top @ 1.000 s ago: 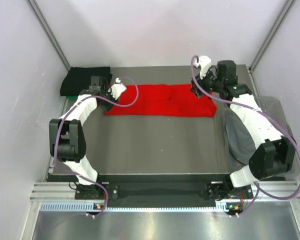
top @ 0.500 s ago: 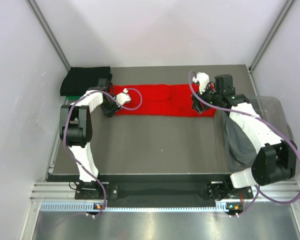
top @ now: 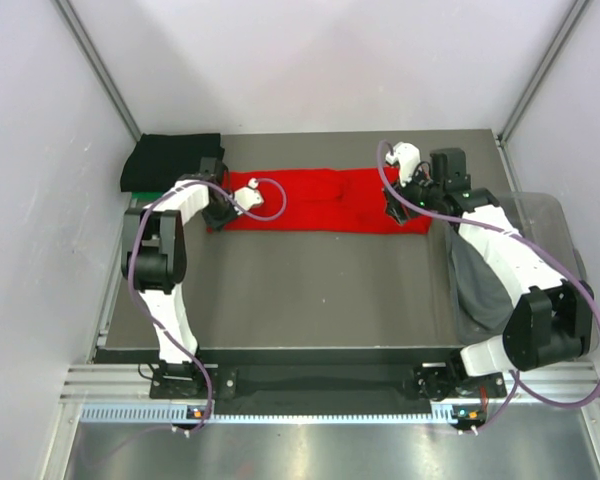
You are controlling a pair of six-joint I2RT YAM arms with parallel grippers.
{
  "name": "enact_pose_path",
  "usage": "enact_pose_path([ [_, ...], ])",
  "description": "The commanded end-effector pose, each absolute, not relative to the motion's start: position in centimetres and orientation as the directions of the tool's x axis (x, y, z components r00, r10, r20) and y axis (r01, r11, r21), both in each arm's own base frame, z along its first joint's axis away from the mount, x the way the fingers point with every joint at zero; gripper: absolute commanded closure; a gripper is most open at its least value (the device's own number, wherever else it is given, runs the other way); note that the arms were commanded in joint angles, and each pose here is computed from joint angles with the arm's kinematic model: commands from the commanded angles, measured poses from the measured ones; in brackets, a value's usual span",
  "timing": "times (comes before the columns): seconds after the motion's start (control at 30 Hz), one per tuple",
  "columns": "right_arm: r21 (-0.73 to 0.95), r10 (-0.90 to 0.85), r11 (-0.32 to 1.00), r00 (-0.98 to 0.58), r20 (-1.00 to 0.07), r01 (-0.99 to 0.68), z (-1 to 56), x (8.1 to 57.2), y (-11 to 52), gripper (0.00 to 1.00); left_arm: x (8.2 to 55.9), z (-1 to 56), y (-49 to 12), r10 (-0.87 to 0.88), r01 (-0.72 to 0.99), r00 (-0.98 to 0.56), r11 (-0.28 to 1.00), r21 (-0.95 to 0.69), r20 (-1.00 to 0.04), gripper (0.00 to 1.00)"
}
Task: Fold and stack the t-shirts
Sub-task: Fold the tshirt
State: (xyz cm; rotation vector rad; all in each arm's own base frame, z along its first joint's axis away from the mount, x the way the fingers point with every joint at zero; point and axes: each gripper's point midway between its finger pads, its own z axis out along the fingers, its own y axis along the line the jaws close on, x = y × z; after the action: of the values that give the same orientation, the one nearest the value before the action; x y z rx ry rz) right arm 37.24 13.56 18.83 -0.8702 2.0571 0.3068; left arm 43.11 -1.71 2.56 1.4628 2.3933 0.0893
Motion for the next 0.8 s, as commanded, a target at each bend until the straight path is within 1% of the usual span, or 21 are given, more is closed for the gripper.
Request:
enact_pose_path([
  [0.0, -0.177, -0.457, 0.789, -0.369, -0.809, -0.588, 20.4, 40.0, 11.9, 0.37, 39.3, 5.5, -2.4, 0.893, 0.878, -0.391, 0.434, 0.202, -0.222, 1.0],
  [0.03, -0.182, -0.45, 0.805, -0.382, -0.807, -0.565, 20.4, 40.6, 11.4, 0.37, 37.7, 5.2, -2.4, 0.898, 0.887, -0.391, 0.427, 0.178, -0.204, 1.0],
  [0.07, -0.159, -0.433, 0.828, -0.433, -0.79, -0.537, 19.0, 41.4, 10.7, 0.37, 36.5, 5.4, -2.5, 0.9, 0.891, -0.391, 0.423, 0.168, -0.192, 1.0],
  [0.1, -0.165, -0.425, 0.841, -0.44, -0.791, -0.515, 19.5, 42.4, 10.3, 0.37, 35.7, 6.8, -2.8, 0.904, 0.89, -0.376, 0.414, 0.193, -0.205, 1.0],
  [0.13, -0.146, -0.412, 0.853, -0.477, -0.776, -0.501, 18.9, 42.8, 9.9, 0.37, 33.8, 6.2, -2.7, 0.906, 0.896, -0.381, 0.411, 0.168, -0.183, 1.0],
  [0.17, -0.127, -0.411, 0.861, -0.527, -0.743, -0.493, 16.8, 43.6, 9.6, 0.38, 32.4, 6.4, -2.8, 0.908, 0.901, -0.383, 0.408, 0.148, -0.17, 1.0],
  [0.2, -0.134, -0.406, 0.868, -0.527, -0.747, -0.478, 17.4, 44.8, 9.5, 0.39, 30.6, 6.8, -3.0, 0.911, 0.905, -0.376, 0.401, 0.144, -0.169, 1.0],
  [0.23, -0.11, -0.412, 0.869, -0.582, -0.701, -0.483, 15.0, 45.2, 9.4, 0.39, 29.5, 6.9, -3.0, 0.908, 0.903, -0.385, 0.407, 0.134, -0.166, 1.0],
  [0.27, -0.107, -0.413, 0.872, -0.599, -0.686, -0.479, 14.4, 45.7, 9.3, 0.4, 28.4, 7.1, -3.0, 0.909, 0.906, -0.383, 0.404, 0.125, -0.163, 1.0],
  [0.3, -0.117, -0.413, 0.874, -0.593, -0.692, -0.472, 15.1, 46.9, 9.3, 0.4, 26.9, 8.0, -3.1, 0.913, 0.91, -0.376, 0.396, 0.125, -0.16, 1.0],
  [0.33, -0.103, -0.418, 0.875, -0.628, -0.656, -0.474, 13.2, 47.3, 9.2, 0.41, 25.3, 7.6, -3.0, 0.911, 0.911, -0.386, 0.401, 0.099, -0.143, 1.0],
  [0.43, -0.112, -0.424, 0.874, -0.63, -0.65, -0.473, 12.9, 49.0, 9.4, 0.41, 21.7, 8.2, -3.6, 0.918, 0.921, -0.372, 0.383, 0.067, -0.137, 1.0],
  [0.5, -0.106, -0.429, 0.874, -0.651, -0.626, -0.475, 11.5, 50.3, 9.5, 0.4, 20.3, 8.7, -4.3, 0.925, 0.929, -0.348, 0.362, 0.072, -0.152, 1.0],
  [0.53, -0.09, -0.433, 0.873, -0.678, -0.594, -0.479, 10.0, 50.3, 9.5, 0.4, 19.1, 8.4, -4.3, 0.92, 0.926, -0.366, 0.375, 0.045, -0.137, 1.0],
  [0.6, -0.086, -0.43, 0.874, -0.678, -0.596, -0.478, 9.7, 50.9, 9.7, 0.4, 18.1, 8.7, -5.0, 0.92, 0.929, -0.36, 0.369, 0.035, -0.157, 1.0],
  [0.63, -0.079, -0.431, 0.873, -0.687, -0.586, -0.481, 8.9, 51.0, 9.8, 0.4, 17.3, 8.6, -5.1, 0.915, 0.925, -0.375, 0.381, 0.011, -0.15, 1.0],
  [0.77, -0.073, -0.436, 0.87, -0.693, -0.575, -0.487, 7.8, 51.8, 10.0, 0.4, 16.2, 8.6, -5.9, 0.909, 0.922, -0.383, 0.387, -0.012, -0.167, 1.0],
])
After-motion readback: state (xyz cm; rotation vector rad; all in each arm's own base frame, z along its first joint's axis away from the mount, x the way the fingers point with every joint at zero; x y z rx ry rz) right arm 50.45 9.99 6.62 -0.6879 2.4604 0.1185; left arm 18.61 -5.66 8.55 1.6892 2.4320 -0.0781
